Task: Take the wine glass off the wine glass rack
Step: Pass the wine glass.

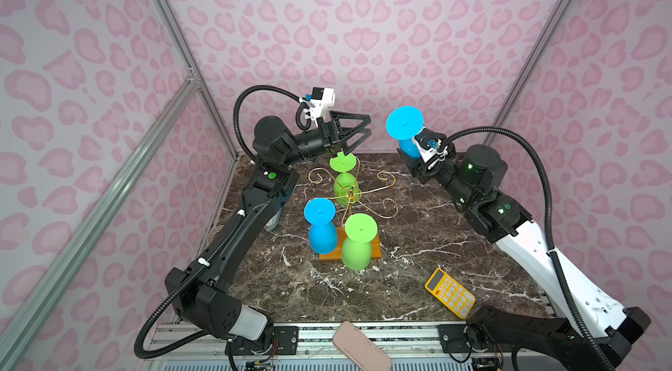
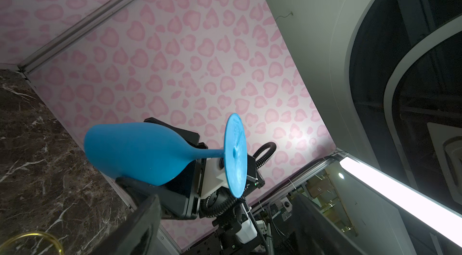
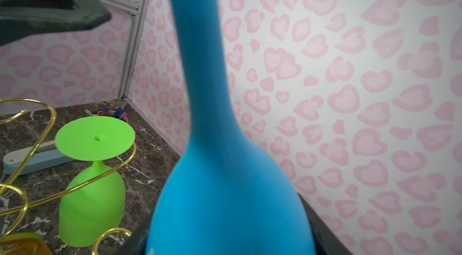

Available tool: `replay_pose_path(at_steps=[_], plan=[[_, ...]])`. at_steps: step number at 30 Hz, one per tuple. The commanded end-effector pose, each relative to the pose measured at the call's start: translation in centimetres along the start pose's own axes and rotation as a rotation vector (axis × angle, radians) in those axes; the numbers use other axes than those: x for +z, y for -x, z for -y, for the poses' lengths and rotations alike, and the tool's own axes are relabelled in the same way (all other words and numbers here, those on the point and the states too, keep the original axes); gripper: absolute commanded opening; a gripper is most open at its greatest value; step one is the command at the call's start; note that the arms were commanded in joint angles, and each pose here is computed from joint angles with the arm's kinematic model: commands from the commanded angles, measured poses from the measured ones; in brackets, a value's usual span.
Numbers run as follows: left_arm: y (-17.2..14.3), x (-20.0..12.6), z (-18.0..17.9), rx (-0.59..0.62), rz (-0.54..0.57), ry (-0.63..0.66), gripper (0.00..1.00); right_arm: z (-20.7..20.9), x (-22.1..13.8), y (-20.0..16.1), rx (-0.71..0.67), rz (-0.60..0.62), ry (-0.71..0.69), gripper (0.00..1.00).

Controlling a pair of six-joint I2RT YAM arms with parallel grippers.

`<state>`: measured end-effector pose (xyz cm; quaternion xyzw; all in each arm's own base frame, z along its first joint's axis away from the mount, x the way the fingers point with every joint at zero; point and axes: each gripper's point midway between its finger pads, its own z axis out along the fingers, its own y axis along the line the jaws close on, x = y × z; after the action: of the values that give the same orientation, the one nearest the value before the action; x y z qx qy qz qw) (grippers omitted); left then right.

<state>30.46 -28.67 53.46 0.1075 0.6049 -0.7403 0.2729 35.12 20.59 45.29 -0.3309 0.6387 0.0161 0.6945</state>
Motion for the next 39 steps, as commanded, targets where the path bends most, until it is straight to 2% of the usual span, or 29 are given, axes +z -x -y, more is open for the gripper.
replay_pose_path(at_steps=[1,3,10,15,22,25,30,35,39], plan=[[1.3,-0.9,1.5,0.074,0.041,-0.011,0.94,0.9,0.7,-3.0,0.014,-0.170,-0.025,0.60],[1.8,-1.4,2.3,0.108,0.057,-0.010,0.99,1.8,1.0,-3.2,0.001,-0.225,-0.054,0.59],[3.2,-3.5,5.4,0.240,0.114,0.017,0.98,3.8,1.5,-5.7,-0.033,-0.409,-0.132,0.59],[3.7,-6.1,7.1,0.339,0.174,0.053,0.98,4.9,0.9,-8.5,-0.103,-0.589,-0.188,0.59],[3.1,-8.9,8.1,0.414,0.235,0.096,0.98,4.3,-0.1,-10.7,0.029,-0.678,-0.162,0.57],[2.6,-9.7,8.6,0.438,0.244,0.105,0.98,4.0,-0.1,-11.0,0.154,-0.667,-0.133,0.56],[1.8,-10.7,9.7,0.480,0.257,0.112,0.98,2.8,-0.3,-11.0,0.450,-0.607,-0.020,0.54],[1.0,-11.3,10.2,0.510,0.264,0.121,0.98,3.2,-0.5,-10.2,0.836,-0.435,0.088,0.53],[0.7,-11.6,10.1,0.512,0.265,0.127,0.98,4.1,-0.6,-9.9,1.086,-0.281,0.129,0.53]])
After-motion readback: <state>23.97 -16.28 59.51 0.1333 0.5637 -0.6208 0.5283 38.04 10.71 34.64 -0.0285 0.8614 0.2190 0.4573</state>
